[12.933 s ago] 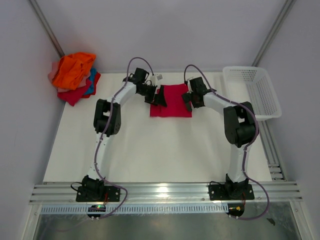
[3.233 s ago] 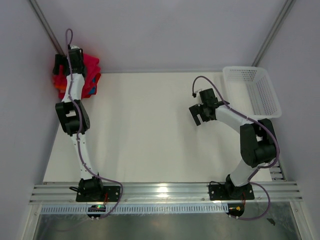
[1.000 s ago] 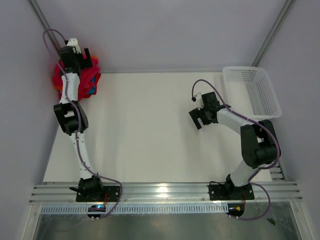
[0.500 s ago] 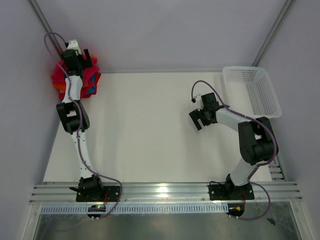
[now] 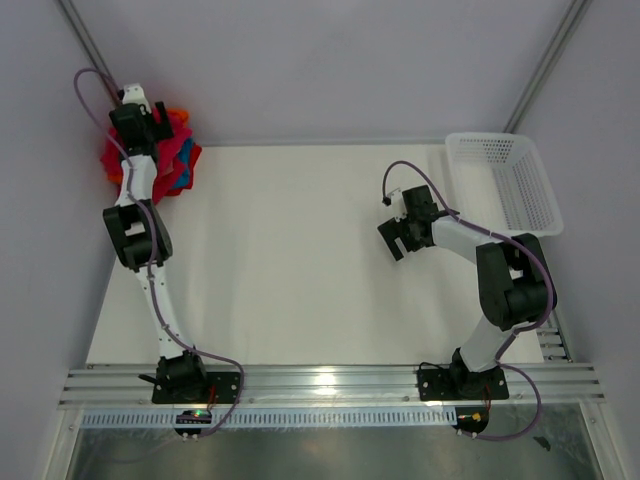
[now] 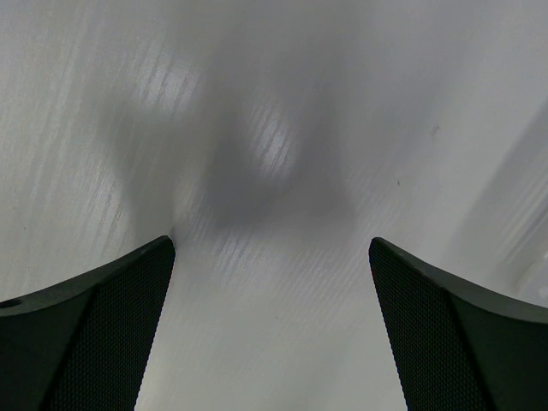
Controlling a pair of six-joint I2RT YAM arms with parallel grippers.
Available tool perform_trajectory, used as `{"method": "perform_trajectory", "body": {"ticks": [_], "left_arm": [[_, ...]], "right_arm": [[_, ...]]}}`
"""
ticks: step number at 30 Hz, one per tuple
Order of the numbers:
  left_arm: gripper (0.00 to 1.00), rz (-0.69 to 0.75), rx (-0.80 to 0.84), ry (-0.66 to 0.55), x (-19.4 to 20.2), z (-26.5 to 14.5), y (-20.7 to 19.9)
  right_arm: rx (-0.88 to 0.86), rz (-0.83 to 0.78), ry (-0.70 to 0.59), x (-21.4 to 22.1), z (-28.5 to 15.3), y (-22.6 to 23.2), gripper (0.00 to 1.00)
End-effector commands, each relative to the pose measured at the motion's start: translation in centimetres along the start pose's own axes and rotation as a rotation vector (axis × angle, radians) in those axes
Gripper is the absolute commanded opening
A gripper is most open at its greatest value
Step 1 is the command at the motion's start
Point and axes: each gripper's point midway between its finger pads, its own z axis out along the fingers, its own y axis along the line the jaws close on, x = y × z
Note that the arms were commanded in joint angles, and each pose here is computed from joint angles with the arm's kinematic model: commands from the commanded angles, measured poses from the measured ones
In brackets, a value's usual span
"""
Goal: Fold and stack the t-shirts
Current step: Put the neatly folded tshirt into the corner of the board with the left arm
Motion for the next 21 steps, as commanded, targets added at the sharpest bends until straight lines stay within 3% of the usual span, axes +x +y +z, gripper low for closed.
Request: {"method": "perform_trajectory", "body": {"ticks": [1, 5, 12, 21], "left_arm": [[0.96, 0.007, -0.101, 0.056, 1.1, -0.9, 4.2], [0.96, 0.007, -0.037, 0.039, -0.5, -1.4, 3.2], [0.96, 0.040, 0.105, -0.040, -6.8, -4.2, 0.9], [0.96, -0.041, 0.348, -0.151, -14.9, -10.8, -3.5]], "right_arm": [[-0.004, 0.010, -0.039, -0.9, -0.5, -0.2, 0.99], [-0.001, 0.009, -0.046, -1.1, -0.7, -0.3, 0.99], [-0.008, 0.013, -0.060, -1.5, -1.1, -0.2, 0.99], [-0.026, 0.016, -0.076, -1.9, -1.5, 0.1, 0.99]]}}
